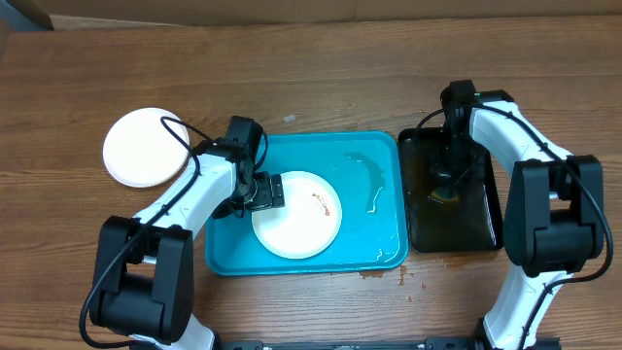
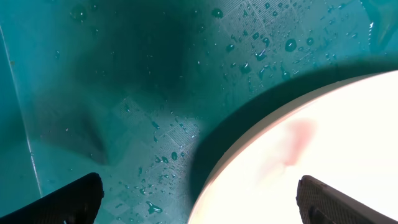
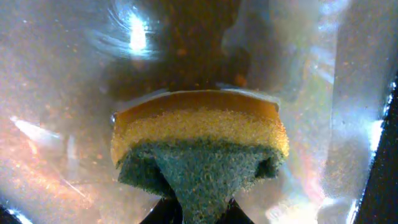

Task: Clean dirty plates on tray and stack at the side
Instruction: 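Grasp the yellow-green sponge with the right gripper and dip it in water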

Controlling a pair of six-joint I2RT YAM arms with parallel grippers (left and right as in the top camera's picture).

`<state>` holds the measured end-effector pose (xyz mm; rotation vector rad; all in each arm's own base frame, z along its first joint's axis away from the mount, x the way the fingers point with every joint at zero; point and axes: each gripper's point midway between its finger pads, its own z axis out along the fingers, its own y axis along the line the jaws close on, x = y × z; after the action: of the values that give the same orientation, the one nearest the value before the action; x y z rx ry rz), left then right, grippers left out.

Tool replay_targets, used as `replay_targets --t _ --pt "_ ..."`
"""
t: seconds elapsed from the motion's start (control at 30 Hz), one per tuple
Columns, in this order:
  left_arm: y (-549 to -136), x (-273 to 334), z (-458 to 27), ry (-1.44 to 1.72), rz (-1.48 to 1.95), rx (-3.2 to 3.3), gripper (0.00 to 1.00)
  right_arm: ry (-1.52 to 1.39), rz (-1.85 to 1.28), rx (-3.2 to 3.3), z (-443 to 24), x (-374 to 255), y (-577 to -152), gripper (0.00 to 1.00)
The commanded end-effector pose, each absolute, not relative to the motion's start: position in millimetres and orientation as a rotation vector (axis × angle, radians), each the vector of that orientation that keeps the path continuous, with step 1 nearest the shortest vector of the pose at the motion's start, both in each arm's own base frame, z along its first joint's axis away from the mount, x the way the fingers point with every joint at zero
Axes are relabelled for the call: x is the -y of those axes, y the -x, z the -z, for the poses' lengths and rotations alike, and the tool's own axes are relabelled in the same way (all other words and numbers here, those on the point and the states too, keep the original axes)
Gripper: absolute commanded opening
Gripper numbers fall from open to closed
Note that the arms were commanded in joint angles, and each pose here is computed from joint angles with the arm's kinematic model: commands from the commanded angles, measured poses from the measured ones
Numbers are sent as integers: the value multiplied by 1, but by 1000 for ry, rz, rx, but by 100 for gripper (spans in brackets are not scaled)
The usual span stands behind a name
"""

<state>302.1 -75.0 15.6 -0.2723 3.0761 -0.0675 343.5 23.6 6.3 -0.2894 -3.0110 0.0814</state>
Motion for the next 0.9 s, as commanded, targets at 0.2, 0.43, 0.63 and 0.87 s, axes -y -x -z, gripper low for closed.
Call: replay_targets --t 0.2,0.43,0.63,0.87 --pt "-308 74 -19 246 64 -3061 100 307 -94 3019 -10 -18 -344 12" --pt "-308 74 -19 246 64 -3061 100 307 -94 3018 -10 -18 -343 12" --pt "-308 74 -19 246 64 -3061 100 307 -94 3020 -10 -18 -344 13" --pt "-308 74 -19 246 64 -3061 100 307 -94 3019 -10 -18 -344 13"
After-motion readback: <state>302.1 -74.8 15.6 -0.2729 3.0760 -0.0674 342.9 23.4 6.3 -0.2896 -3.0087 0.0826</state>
